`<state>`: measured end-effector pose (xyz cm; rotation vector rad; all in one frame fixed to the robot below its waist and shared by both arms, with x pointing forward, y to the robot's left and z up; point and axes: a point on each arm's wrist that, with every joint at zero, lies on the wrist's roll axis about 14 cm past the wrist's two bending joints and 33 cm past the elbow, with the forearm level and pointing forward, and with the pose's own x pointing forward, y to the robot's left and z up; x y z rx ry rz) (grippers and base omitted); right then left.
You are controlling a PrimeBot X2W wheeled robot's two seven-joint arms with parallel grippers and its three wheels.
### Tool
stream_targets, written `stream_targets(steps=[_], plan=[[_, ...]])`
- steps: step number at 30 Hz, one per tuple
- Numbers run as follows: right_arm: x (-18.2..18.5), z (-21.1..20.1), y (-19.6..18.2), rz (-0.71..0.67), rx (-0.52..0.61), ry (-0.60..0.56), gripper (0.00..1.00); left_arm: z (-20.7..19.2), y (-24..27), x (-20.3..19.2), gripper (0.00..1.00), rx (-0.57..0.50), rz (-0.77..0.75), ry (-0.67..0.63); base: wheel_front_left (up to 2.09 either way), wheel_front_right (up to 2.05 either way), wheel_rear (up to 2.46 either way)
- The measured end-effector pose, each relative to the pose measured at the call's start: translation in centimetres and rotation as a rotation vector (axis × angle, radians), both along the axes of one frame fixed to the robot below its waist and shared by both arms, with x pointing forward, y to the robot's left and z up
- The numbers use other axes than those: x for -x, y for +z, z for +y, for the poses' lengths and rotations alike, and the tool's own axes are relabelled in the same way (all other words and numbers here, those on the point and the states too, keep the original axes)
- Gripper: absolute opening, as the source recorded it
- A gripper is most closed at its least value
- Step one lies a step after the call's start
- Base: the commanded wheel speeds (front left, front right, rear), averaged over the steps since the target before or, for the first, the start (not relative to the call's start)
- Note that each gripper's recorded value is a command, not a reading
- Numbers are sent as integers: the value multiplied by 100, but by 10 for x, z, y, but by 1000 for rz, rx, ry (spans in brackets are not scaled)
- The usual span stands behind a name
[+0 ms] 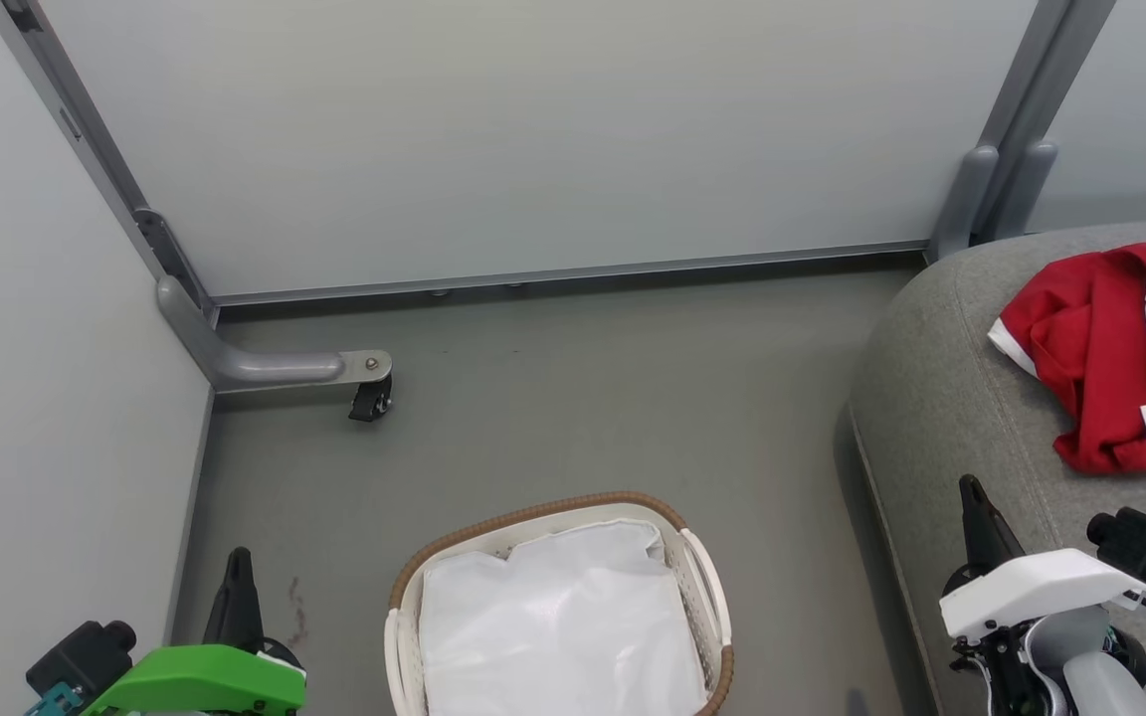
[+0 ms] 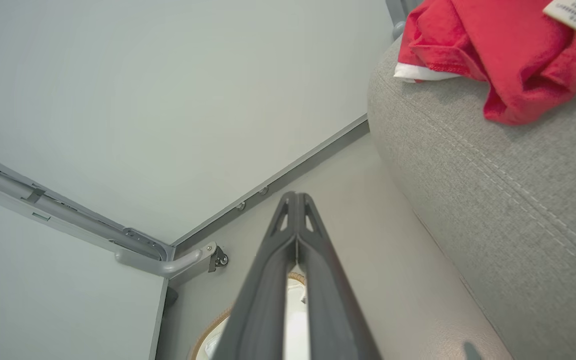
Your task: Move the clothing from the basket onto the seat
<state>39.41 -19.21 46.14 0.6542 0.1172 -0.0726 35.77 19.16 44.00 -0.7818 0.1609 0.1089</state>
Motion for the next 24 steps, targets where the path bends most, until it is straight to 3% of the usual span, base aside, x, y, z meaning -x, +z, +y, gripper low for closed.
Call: stream_targets(steps=[24], plan=[[0, -4, 13, -31, -316, -43, 0, 5, 16, -10, 0, 269, -38, 47, 0, 0, 0]])
